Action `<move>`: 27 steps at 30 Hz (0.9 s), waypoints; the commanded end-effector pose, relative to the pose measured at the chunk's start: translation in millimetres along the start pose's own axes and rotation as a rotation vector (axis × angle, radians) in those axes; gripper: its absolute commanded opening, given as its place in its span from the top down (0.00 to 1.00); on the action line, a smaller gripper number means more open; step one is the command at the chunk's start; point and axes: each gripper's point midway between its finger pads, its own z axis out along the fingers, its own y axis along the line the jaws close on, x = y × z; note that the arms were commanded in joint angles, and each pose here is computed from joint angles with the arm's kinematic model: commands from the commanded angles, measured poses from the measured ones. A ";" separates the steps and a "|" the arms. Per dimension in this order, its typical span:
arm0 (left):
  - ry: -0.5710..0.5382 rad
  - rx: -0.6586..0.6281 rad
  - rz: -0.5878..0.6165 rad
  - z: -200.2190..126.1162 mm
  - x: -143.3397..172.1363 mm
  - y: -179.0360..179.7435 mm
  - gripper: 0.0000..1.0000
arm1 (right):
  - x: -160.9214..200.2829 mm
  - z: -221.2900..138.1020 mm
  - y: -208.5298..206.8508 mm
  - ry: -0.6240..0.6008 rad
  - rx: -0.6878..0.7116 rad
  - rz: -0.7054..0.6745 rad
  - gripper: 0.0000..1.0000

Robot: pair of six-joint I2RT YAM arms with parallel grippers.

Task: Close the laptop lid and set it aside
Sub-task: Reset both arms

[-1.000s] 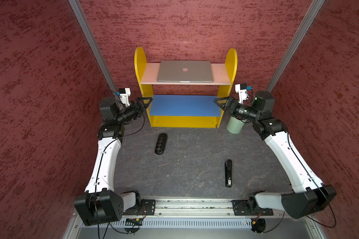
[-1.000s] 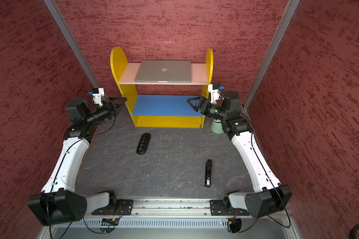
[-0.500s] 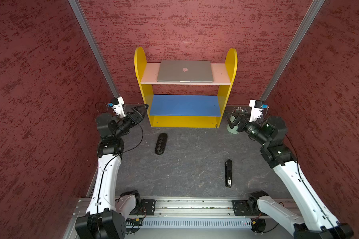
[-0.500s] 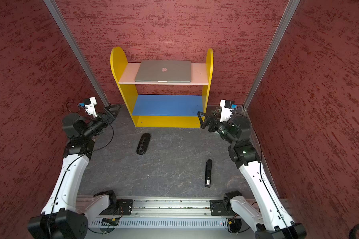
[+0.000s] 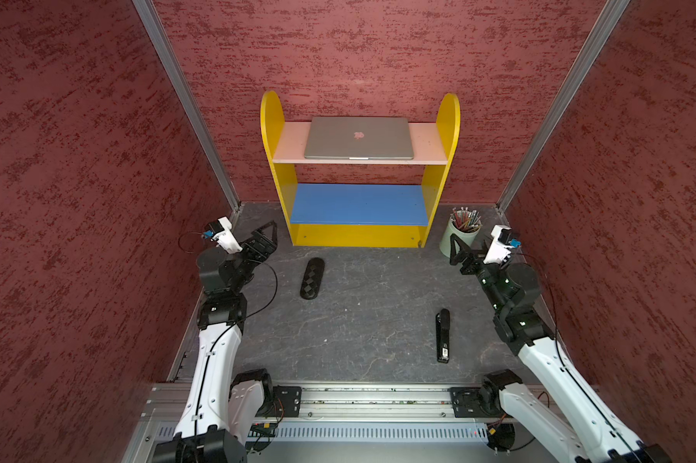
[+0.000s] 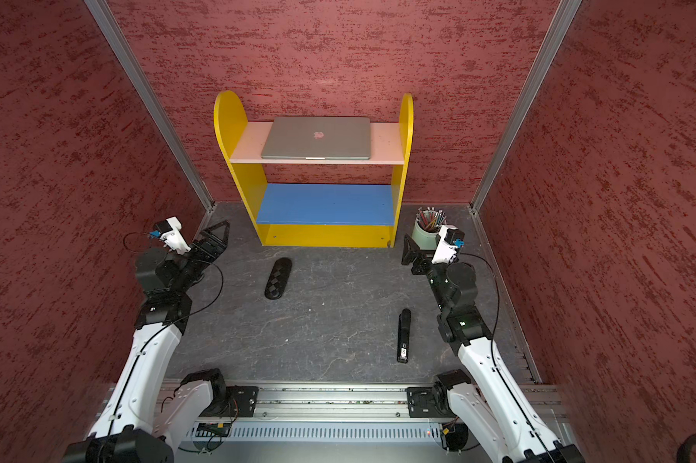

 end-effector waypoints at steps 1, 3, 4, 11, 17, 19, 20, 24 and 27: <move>-0.107 -0.036 0.054 -6.6 -15.9 7.9 0.00 | -14.3 -3.7 -22.4 -0.105 0.119 -0.039 0.02; -0.118 -0.063 0.052 -7.9 -13.9 15.9 0.00 | -3.7 -3.9 -34.3 -0.095 0.176 -0.049 0.02; -0.123 -0.077 0.051 -8.4 -12.8 20.0 0.00 | 1.4 -4.2 -40.2 -0.091 0.202 -0.050 0.02; -0.177 -0.172 0.057 -14.1 -5.1 51.4 0.00 | 30.6 -5.8 -69.9 -0.067 0.325 -0.052 0.02; -0.258 -0.254 0.072 -24.7 3.5 82.7 0.00 | 53.2 -5.0 -86.1 -0.056 0.374 -0.016 0.02; -0.276 -0.280 0.073 -27.6 8.0 92.9 0.00 | 59.0 -4.5 -90.2 -0.053 0.389 -0.011 0.02; -0.282 -0.290 0.080 -28.5 10.0 97.1 0.00 | 61.5 -4.3 -93.1 -0.054 0.401 -0.010 0.02; -0.272 -0.356 0.116 -29.6 22.1 115.4 0.00 | 76.1 -4.6 -104.5 -0.038 0.447 -0.017 0.02; -0.265 -0.400 0.133 -30.1 31.6 128.2 0.00 | 88.1 -3.8 -112.4 -0.020 0.478 -0.022 0.02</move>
